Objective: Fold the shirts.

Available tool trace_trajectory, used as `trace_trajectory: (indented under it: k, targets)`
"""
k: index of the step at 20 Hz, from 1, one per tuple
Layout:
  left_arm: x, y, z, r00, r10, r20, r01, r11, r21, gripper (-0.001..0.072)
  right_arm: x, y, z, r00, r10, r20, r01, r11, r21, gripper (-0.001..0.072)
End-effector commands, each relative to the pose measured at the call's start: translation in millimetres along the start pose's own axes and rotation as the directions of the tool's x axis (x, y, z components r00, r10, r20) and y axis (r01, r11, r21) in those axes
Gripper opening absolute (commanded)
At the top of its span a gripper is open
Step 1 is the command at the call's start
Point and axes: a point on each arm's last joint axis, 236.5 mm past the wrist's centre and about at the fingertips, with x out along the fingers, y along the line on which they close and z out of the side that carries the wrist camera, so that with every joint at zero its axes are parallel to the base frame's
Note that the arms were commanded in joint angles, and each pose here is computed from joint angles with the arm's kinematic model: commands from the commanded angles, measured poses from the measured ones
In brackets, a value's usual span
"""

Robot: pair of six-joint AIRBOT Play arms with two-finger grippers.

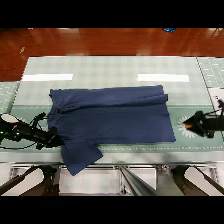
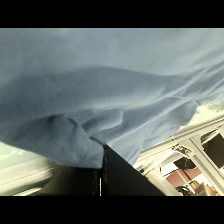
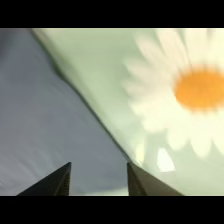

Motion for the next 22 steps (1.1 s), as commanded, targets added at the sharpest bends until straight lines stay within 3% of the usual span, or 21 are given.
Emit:
trace_trajectory:
  k: [1, 6, 11, 18, 19, 21, 22]
  targets:
    - [-3, -6, 0, 1.000, -0.020, 0.010, 0.020, 1.000, 0.006, 0.0024, 23, -33, -43, 0.980, -0.131, -0.147, 0.130, 0.991, -0.010, 0.0413]
    - [-3, -7, 2, 0.999, -0.025, 0.019, 0.025, 1.000, 0.005, 0.0024, 33, -38, -62, 0.948, -0.191, -0.256, 0.183, 0.982, -0.053, 0.0414]
    - [-3, -7, 3, 0.999, -0.024, 0.022, 0.024, 1.000, 0.005, 0.0024, 47, -32, -62, 0.943, -0.145, -0.300, 0.146, 0.989, -0.019, 0.0413]
    - [-3, -6, 5, 0.999, -0.022, 0.030, 0.022, 1.000, 0.005, 0.0024, 72, 10, -42, 0.963, 0.073, -0.260, -0.061, 0.997, 0.053, 0.0402]
    - [-3, -6, 5, 0.999, -0.022, 0.031, 0.022, 1.000, 0.005, 0.0024, 73, 16, -42, 0.961, 0.088, -0.263, -0.081, 0.996, 0.035, 0.0318]
    - [-3, -7, 5, 0.999, -0.025, 0.030, 0.025, 1.000, 0.005, 0.0024, 75, 31, -47, 0.952, 0.124, -0.279, -0.140, 0.989, -0.041, 0.0026]
    - [-3, -9, 3, 0.999, -0.032, 0.024, 0.032, 0.999, 0.005, 0.0024, 73, 42, -51, 0.942, 0.159, -0.295, -0.187, 0.980, -0.068, 0.0023]
